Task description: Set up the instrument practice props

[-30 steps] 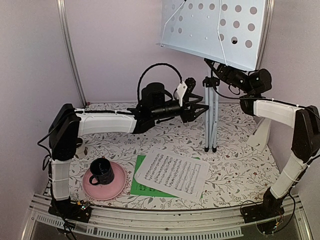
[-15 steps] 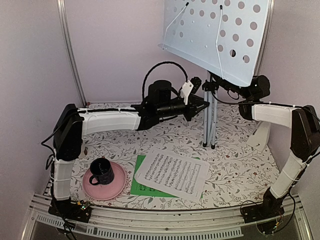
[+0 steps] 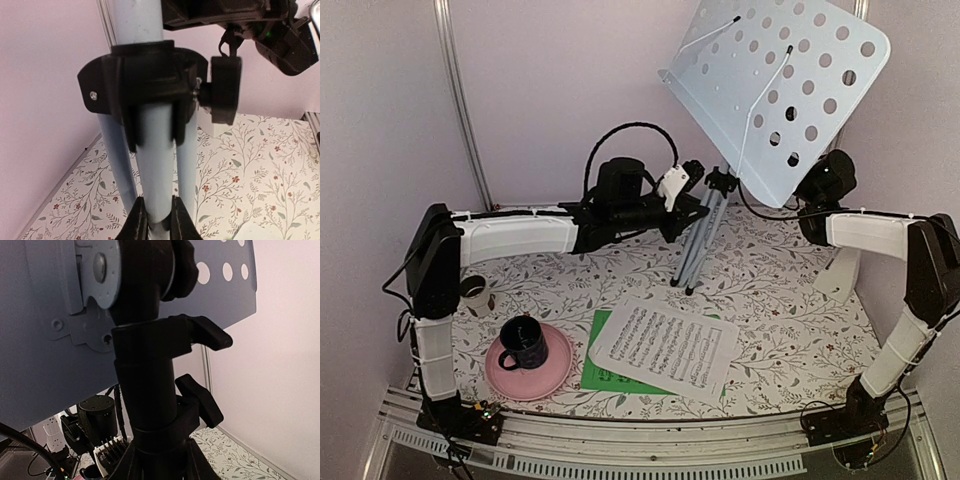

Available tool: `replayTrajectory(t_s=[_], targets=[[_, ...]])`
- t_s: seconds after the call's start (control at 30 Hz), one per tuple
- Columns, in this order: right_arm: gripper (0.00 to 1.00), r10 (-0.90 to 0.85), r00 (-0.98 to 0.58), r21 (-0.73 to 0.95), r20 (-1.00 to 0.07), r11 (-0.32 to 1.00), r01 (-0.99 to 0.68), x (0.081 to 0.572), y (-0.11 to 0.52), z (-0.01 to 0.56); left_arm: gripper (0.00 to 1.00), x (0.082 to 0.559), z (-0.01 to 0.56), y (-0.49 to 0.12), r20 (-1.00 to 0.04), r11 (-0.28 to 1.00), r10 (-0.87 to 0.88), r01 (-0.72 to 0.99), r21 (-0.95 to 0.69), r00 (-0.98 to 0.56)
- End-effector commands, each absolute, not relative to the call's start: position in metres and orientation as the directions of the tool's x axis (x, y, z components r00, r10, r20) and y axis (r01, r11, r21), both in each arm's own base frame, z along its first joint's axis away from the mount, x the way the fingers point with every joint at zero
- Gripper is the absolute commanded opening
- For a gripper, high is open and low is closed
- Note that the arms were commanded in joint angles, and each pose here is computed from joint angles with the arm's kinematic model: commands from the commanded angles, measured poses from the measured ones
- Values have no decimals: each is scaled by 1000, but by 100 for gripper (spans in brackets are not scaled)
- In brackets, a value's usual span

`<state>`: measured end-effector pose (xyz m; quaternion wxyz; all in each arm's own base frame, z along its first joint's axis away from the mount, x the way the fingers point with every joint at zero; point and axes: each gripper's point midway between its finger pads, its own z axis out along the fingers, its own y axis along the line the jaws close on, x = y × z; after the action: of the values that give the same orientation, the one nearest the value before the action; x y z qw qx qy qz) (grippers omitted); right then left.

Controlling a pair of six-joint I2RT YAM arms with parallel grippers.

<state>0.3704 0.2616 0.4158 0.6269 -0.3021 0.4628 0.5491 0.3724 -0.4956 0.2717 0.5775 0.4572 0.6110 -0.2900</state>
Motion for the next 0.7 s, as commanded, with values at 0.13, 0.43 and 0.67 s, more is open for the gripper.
replayTrajectory(t_s=[0.13, 0.43, 0.67], targets=[[0, 501, 94, 32, -861, 237, -971, 361, 253, 488, 0, 417, 250, -452, -938, 521, 335, 812, 264, 89], [0, 468, 16, 57, -884, 141, -988, 369, 294, 480, 0, 419, 243, -436, -968, 547, 227, 809, 216, 105], [0, 443, -21, 77, -896, 110, -991, 372, 313, 469, 0, 414, 253, -421, -969, 560, 212, 796, 230, 131]])
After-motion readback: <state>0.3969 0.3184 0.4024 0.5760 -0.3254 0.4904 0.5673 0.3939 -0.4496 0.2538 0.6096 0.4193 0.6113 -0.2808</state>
